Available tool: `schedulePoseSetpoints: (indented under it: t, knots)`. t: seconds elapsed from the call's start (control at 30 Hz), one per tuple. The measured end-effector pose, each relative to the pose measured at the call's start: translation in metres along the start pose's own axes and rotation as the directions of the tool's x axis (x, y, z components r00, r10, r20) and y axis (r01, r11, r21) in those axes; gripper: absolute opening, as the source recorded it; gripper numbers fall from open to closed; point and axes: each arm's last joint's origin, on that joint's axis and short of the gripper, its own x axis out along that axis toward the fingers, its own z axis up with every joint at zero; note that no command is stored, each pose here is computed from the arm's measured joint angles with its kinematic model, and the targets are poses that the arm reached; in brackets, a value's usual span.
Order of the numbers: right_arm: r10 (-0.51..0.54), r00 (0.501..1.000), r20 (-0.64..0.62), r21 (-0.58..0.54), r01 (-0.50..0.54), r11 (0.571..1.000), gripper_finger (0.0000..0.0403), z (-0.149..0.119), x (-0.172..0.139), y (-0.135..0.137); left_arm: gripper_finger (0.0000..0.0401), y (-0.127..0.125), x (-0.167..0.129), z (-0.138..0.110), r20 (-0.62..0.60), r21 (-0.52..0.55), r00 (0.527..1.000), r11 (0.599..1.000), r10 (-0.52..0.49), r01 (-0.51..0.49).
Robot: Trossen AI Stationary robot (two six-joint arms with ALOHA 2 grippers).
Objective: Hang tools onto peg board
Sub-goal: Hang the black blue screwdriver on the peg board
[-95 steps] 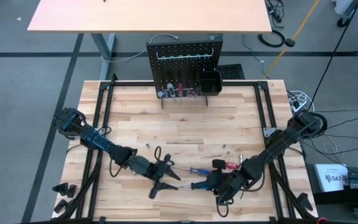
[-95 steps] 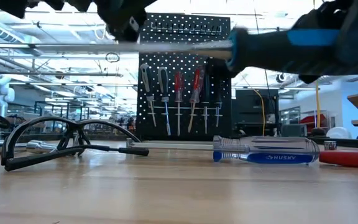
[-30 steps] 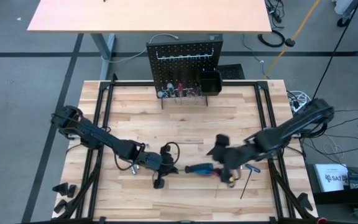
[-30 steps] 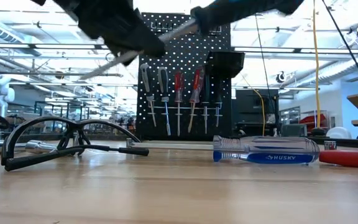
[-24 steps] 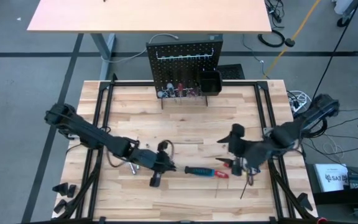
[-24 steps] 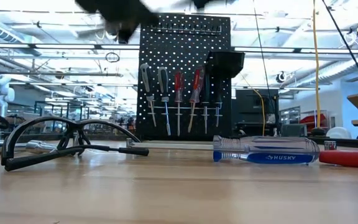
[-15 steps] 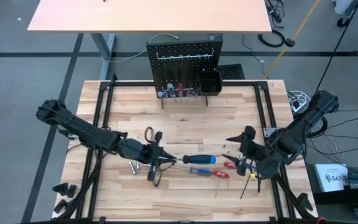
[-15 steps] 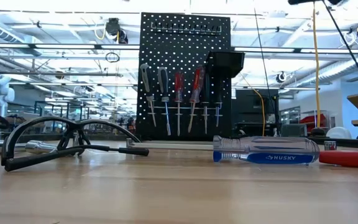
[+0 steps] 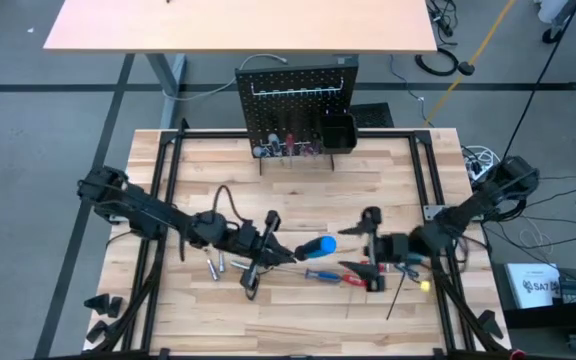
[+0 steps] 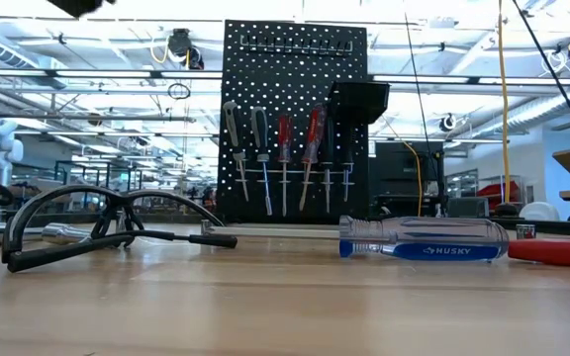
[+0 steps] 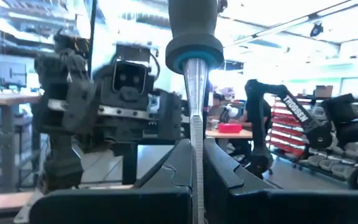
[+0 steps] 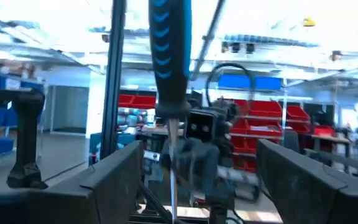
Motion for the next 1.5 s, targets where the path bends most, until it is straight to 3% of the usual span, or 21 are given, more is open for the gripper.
schedulePoseSetpoints:
  t: [0.13,0.33,0.8,1.0,1.33,1.5]
  knots:
    - [0.023,1.0,-0.003,-0.002,-0.023,1.0,0.0302,-0.008,0.024,-0.019,0.0009,0.014,0.006,-0.007,-0.005,-0.024,0.999,0.999,0.032,-0.032]
    - [0.064,0.997,-0.051,0.001,-0.064,0.998,0.0302,-0.014,0.042,-0.039,0.0009,0.025,0.005,-0.003,0.002,-0.009,1.0,1.0,-0.007,0.007]
    - [0.069,0.997,-0.028,0.059,-0.067,0.996,0.0288,-0.009,0.057,-0.064,0.0009,0.072,-0.005,0.002,0.011,-0.017,0.994,0.994,0.108,-0.108]
    - [0.026,0.999,-0.036,0.044,-0.024,0.999,0.0219,-0.007,0.063,-0.074,0.0009,0.081,-0.007,0.006,0.031,-0.008,0.991,0.991,0.131,-0.131]
    - [-0.075,0.996,-0.04,0.005,0.075,0.997,0.0023,-0.007,0.065,-0.088,0.001,0.098,-0.013,0.009,0.041,-0.007,0.987,0.987,0.158,-0.158]
    - [-0.143,0.989,-0.044,-0.014,0.143,0.99,0.0021,-0.008,0.065,-0.092,0.0048,0.106,-0.016,0.009,0.033,-0.005,0.981,0.981,0.192,-0.192]
